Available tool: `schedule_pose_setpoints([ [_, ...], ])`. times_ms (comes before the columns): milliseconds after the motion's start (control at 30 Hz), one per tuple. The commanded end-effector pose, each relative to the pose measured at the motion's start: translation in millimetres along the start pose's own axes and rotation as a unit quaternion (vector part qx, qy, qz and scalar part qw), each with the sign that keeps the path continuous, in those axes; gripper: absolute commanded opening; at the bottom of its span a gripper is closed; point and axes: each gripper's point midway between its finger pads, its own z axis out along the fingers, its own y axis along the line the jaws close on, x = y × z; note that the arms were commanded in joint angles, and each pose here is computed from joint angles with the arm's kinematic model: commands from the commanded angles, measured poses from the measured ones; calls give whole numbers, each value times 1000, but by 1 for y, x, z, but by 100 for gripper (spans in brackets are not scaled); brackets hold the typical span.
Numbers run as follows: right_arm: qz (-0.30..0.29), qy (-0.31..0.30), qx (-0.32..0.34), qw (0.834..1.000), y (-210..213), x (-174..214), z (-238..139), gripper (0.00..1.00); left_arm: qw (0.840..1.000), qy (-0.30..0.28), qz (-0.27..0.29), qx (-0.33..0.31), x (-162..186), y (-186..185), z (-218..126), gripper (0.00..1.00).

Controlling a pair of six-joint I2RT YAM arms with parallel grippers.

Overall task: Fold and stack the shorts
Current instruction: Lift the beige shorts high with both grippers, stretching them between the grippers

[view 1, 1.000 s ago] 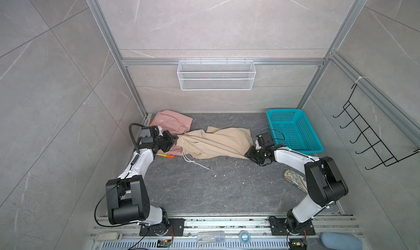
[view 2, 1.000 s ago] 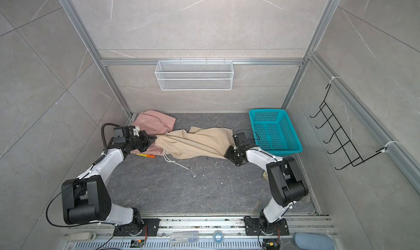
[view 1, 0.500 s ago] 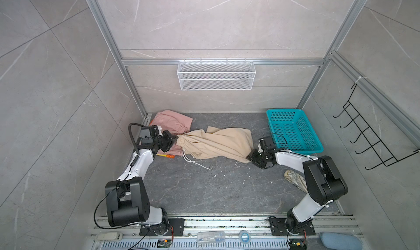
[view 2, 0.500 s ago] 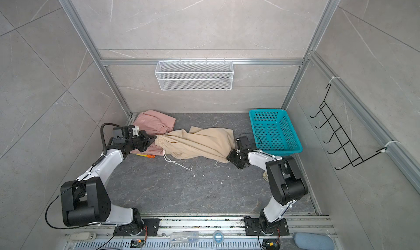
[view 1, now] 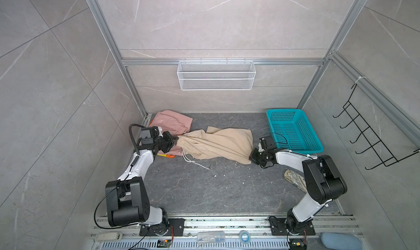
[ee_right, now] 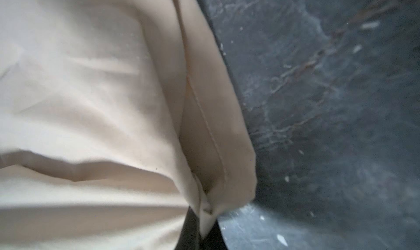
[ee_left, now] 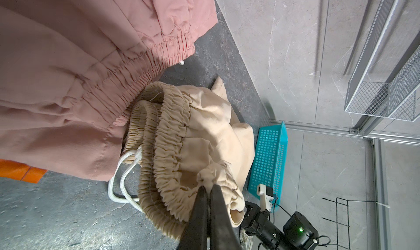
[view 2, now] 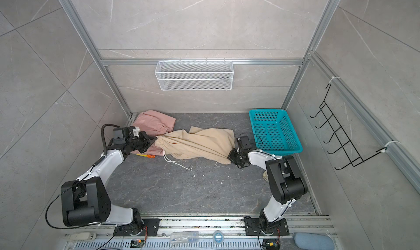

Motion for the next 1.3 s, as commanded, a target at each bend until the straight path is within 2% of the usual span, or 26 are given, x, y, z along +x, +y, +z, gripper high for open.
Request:
schedule_pose_setpoints([
  [0,-31,-39,-2,999,24,-29,-31,0,999,-19,24,20,-7,-20,-14,0],
  [133,-45,-77,-12,996,44,-65,-67,0,999,-28,32,27,-17,-33,-17,0],
  [233,-51,-115,-24,992,62,-99,-103,0,997,-41,49,44,-32,-59,-25,0],
  [367,-63,-173,-51,982,96,-140,-169,0,989,-78,85,88,-59,-117,-49,0],
  [500,-85,-234,-84,965,127,-160,-247,0,975,-104,125,149,-68,-187,-82,0],
  [567,-104,-267,-108,952,144,-159,-295,0,964,-114,156,180,-59,-226,-105,0],
  [733,-162,-350,-152,910,173,-133,-411,0,939,-130,213,238,-16,-291,-169,0],
  [867,-201,-408,-189,870,191,-104,-492,0,921,-154,227,277,16,-319,-229,0],
  [1033,-220,-482,-206,823,202,-89,-568,0,907,-180,214,316,35,-340,-284,0],
  [1100,-221,-501,-207,811,205,-94,-580,0,910,-180,205,312,35,-340,-287,0],
  [1133,-219,-504,-204,811,206,-100,-579,0,911,-181,203,310,34,-341,-286,0],
  [1200,-207,-497,-197,819,204,-118,-567,0,914,-180,200,305,29,-339,-279,0],
  [1267,-194,-479,-190,835,200,-143,-542,0,922,-175,197,284,21,-331,-263,0],
])
